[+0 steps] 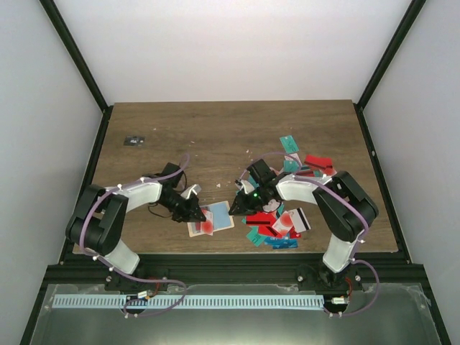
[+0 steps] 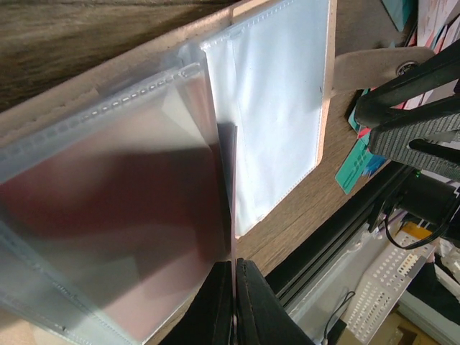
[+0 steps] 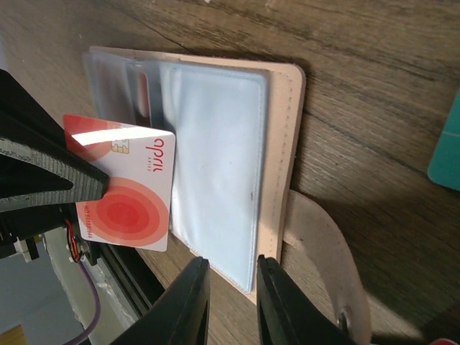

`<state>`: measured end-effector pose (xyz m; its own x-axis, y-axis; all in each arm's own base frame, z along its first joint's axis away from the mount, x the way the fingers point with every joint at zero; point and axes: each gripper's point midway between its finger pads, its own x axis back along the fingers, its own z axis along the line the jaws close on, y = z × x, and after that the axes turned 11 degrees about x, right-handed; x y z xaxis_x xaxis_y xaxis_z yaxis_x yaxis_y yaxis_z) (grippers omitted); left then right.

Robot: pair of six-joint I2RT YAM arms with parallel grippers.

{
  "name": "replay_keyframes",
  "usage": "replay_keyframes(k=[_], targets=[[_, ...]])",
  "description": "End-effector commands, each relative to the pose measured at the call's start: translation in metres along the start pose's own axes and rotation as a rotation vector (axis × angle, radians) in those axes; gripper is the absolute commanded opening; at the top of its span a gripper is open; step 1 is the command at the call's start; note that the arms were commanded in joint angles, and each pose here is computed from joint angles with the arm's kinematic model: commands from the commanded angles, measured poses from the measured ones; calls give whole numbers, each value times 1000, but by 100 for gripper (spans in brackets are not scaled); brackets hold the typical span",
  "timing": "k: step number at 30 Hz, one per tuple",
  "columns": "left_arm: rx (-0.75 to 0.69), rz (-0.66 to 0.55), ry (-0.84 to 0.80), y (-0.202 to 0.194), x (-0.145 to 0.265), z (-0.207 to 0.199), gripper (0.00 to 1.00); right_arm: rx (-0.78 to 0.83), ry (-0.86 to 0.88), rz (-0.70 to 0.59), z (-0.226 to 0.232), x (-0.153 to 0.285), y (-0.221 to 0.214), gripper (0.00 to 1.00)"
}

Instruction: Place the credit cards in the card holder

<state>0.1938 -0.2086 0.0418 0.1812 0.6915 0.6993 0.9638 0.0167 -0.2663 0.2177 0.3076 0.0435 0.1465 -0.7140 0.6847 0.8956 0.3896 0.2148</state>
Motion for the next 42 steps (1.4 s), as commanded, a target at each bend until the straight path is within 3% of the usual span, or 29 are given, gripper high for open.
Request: replay_keyframes(k=[1, 12, 42], targets=[[-23, 0, -4, 5, 1, -3, 4, 18, -8, 21, -5, -7, -4, 21], [-27, 2, -9, 10, -3, -4, 4, -20, -51, 79, -26, -19, -21, 14], [-48, -62, -33, 27, -9, -5, 4, -25, -55, 124, -34, -24, -36, 9]])
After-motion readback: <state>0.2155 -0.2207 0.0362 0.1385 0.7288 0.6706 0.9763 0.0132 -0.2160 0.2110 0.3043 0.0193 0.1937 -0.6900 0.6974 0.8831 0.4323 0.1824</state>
